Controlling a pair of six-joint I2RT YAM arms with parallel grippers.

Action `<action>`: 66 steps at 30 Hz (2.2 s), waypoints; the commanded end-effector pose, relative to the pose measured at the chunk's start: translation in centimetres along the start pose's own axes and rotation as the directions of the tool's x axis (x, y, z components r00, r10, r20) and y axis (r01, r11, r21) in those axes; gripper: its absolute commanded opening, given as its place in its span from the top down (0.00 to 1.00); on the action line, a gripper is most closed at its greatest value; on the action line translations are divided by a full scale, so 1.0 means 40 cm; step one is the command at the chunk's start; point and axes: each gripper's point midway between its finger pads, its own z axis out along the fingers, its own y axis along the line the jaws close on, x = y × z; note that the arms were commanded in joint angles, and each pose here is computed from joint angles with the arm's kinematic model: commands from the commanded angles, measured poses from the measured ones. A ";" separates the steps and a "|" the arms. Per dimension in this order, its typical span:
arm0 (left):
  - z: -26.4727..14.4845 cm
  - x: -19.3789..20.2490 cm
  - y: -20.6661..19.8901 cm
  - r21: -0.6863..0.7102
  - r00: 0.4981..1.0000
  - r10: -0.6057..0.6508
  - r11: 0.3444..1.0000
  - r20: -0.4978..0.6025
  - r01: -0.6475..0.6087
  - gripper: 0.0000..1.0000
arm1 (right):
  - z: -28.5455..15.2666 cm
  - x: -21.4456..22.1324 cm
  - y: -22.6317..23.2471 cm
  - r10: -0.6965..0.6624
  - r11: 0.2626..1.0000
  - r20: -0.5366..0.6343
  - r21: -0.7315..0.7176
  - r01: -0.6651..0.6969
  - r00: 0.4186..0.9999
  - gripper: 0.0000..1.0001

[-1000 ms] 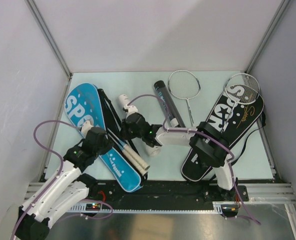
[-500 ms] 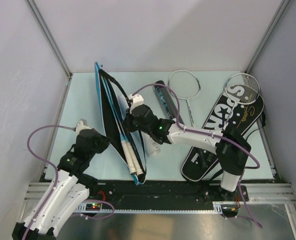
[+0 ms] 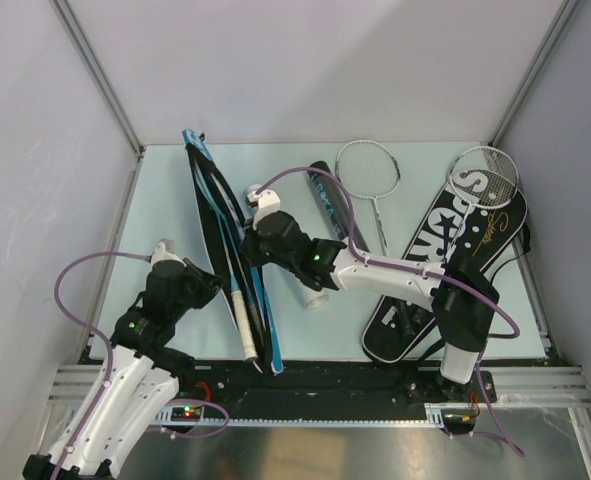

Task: Pack up the badminton gear
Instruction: Adjust the racket bag at the center of the board.

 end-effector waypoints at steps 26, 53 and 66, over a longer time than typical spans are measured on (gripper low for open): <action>0.001 0.010 -0.038 0.071 0.989 0.133 0.989 -0.061 -0.128 1.00 | 0.024 -0.030 -0.010 -0.013 1.000 0.050 -0.005 0.013 0.999 1.00; -0.060 -0.077 0.026 -0.047 0.989 0.047 0.998 0.143 -0.041 1.00 | -0.007 -0.034 -0.078 -0.022 0.995 0.085 0.100 0.013 0.996 1.00; -0.035 -0.027 -0.053 0.113 0.996 0.085 0.990 0.021 -0.087 0.98 | -0.045 -0.045 0.093 0.042 0.991 0.098 -0.132 -0.029 0.994 1.00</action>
